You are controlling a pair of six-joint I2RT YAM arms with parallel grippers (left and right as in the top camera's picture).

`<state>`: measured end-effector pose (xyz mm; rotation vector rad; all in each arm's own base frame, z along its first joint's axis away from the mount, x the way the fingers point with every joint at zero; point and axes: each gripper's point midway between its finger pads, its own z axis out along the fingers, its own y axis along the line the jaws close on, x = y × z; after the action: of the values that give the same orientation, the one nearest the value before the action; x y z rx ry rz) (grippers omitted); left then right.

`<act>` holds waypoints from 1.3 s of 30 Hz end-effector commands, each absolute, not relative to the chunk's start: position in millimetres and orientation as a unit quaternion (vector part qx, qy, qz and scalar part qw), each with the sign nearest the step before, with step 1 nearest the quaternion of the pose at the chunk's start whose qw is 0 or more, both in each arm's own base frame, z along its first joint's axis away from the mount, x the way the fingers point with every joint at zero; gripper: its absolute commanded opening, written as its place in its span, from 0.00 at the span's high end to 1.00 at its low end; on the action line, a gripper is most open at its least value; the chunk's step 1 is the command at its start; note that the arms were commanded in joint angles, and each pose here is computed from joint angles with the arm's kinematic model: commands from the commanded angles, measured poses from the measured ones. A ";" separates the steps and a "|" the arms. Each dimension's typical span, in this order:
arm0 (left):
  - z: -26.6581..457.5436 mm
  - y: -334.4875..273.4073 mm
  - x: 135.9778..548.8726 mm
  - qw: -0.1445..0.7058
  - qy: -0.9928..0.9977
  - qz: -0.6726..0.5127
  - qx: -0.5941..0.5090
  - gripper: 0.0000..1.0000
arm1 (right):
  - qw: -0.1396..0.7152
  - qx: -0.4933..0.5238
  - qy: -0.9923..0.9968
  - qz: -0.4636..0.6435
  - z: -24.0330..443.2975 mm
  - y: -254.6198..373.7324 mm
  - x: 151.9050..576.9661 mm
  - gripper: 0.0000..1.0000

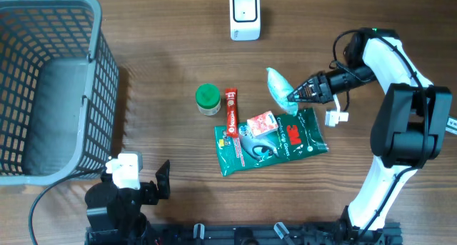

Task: Scan the item barcode
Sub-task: 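Grasp the mint wipes pack with the right gripper, then hold the mint wipes pack in front of the white scanner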

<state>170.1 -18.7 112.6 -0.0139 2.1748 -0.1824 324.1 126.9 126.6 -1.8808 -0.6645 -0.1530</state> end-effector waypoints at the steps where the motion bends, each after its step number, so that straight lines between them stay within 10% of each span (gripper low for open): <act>1: 111.9 -19.7 170.3 0.462 0.884 -0.078 -0.007 0.00 | 0.551 -0.787 -0.268 -0.070 137.4 129.4 324.5 0.96; 10: 111.9 -19.7 170.3 0.462 0.884 -0.078 -0.007 0.00 | 0.530 -0.750 -0.364 -0.156 133.6 129.2 334.8 0.96; 13: 111.9 -19.7 170.3 0.462 0.883 -0.078 -0.007 0.00 | 0.423 -0.619 -0.576 -0.326 121.4 126.8 358.0 0.96; 19: 111.9 -19.7 170.3 0.462 0.884 -0.078 -0.007 0.00 | 0.287 -0.429 -0.794 -0.320 85.6 134.2 346.8 0.96; 26: 111.9 -19.7 170.3 0.462 0.884 -0.078 -0.007 0.00 | 0.015 -0.124 -0.890 -0.439 92.1 241.4 428.9 0.96; 39: 111.9 -19.7 170.3 0.462 0.884 -0.078 -0.007 0.00 | -0.207 -0.288 -0.791 -0.499 122.1 252.0 580.2 0.95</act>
<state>170.1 -18.7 112.5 -0.0140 2.1756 -0.1825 556.2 248.4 133.9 -0.8732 -2.9591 -1.7911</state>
